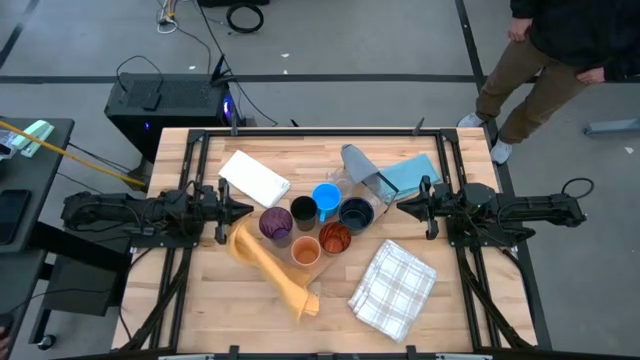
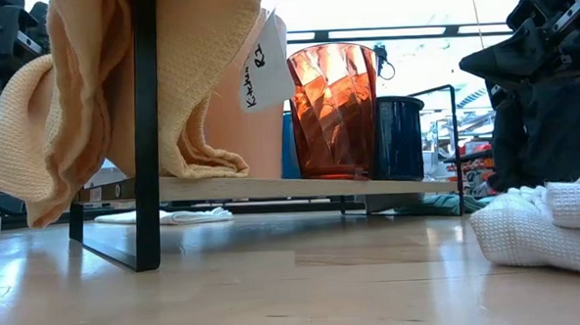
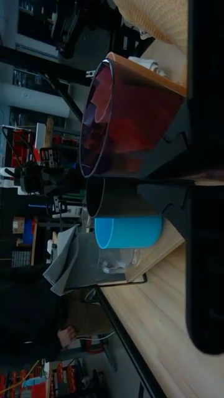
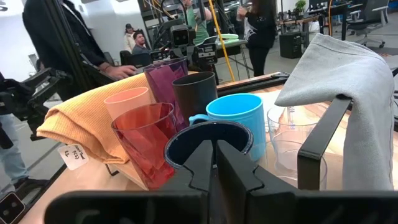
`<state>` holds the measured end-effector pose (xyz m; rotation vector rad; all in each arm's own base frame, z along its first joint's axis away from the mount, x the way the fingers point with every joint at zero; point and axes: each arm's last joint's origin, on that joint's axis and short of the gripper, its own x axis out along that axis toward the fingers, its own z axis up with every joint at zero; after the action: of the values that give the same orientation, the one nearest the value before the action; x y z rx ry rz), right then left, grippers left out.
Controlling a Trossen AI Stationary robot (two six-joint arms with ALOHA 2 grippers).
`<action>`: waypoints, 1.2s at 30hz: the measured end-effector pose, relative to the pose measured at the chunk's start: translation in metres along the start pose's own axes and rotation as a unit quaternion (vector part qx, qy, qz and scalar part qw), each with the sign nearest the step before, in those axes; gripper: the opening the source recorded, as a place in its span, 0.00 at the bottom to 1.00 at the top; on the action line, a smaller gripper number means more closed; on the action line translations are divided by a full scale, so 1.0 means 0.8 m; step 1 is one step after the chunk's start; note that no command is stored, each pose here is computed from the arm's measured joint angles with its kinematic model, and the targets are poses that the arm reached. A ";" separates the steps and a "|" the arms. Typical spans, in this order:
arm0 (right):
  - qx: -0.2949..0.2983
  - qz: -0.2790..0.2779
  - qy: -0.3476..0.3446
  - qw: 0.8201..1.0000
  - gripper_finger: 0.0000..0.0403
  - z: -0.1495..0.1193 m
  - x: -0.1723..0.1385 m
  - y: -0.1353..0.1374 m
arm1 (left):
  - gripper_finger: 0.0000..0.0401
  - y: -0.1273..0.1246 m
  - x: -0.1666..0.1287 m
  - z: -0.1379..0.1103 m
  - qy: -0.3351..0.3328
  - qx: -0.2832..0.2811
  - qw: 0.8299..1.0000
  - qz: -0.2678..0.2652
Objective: Stack small to large cups/mugs on shelf
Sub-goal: Return to Home Position
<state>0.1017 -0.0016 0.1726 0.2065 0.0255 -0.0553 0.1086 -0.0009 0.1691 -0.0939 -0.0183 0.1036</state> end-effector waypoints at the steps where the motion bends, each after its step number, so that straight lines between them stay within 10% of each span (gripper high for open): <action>1: 0.000 0.000 0.000 1.000 0.07 0.000 0.000 0.000 | 0.06 0.000 0.000 0.000 0.000 0.000 1.000 0.000; 36: 0.000 0.000 0.000 1.000 0.07 0.000 0.000 0.000 | 0.08 0.000 0.000 0.000 0.000 0.000 1.000 0.000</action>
<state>0.1017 -0.0016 0.1726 0.2065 0.0257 -0.0555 0.1086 -0.0009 0.1691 -0.0942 -0.0186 0.1036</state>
